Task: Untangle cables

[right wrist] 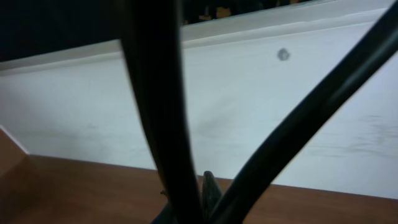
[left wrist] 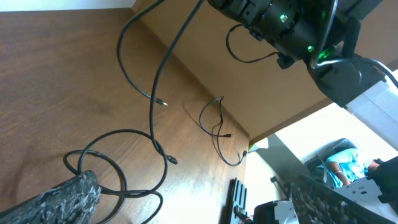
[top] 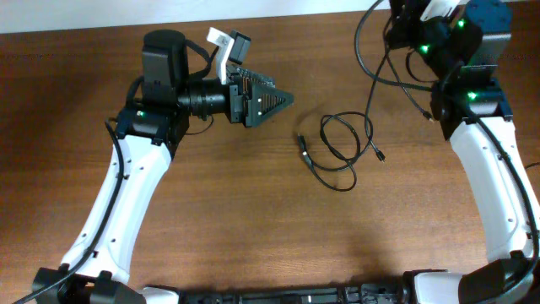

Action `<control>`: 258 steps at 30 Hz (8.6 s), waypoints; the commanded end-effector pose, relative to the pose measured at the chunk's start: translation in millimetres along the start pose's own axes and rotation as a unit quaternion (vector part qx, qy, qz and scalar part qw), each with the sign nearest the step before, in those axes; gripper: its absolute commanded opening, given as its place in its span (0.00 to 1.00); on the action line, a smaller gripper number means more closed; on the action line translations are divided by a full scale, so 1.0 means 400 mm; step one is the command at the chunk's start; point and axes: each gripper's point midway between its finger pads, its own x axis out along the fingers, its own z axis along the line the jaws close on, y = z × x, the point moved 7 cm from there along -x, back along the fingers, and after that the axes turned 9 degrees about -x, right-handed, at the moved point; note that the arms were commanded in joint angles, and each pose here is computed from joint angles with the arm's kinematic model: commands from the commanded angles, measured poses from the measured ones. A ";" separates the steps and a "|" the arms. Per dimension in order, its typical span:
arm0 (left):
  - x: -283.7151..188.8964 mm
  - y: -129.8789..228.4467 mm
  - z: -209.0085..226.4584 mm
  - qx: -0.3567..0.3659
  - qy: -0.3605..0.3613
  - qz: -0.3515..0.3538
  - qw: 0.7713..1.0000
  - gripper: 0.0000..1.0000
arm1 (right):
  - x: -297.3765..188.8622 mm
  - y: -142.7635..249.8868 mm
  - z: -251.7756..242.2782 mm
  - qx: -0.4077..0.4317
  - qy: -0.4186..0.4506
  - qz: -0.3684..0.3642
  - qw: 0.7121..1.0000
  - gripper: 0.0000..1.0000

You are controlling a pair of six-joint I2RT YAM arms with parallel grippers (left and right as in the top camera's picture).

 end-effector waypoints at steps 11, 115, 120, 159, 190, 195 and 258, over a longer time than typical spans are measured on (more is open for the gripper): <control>-0.010 0.011 0.073 -0.039 -0.132 -0.020 0.990 0.99 | 0.160 0.135 0.161 0.007 -0.098 0.046 0.994 0.04; 0.071 0.156 -0.120 0.256 -0.197 0.104 0.941 0.00 | 0.029 0.053 -0.369 0.205 -0.103 -0.193 0.954 0.04; -0.048 0.140 -0.136 0.244 -0.261 0.069 0.931 0.00 | -0.014 0.087 -0.463 0.223 -0.051 -0.170 0.959 0.04; -0.073 0.114 -0.156 0.276 -0.262 0.038 0.924 0.00 | -0.328 0.406 -0.758 0.354 0.179 0.057 0.916 1.00; -0.034 0.023 -0.284 0.463 0.012 -0.048 0.885 0.00 | -0.181 0.054 0.046 0.006 -0.212 0.106 0.972 0.99; -0.091 -0.018 -0.252 0.427 -0.017 -0.076 0.901 0.00 | -0.194 0.038 0.107 -0.013 -0.310 0.076 0.948 0.99; -0.165 0.003 -0.251 0.355 0.187 -0.018 0.916 0.00 | -0.192 0.132 -0.153 0.008 0.211 0.220 0.952 0.99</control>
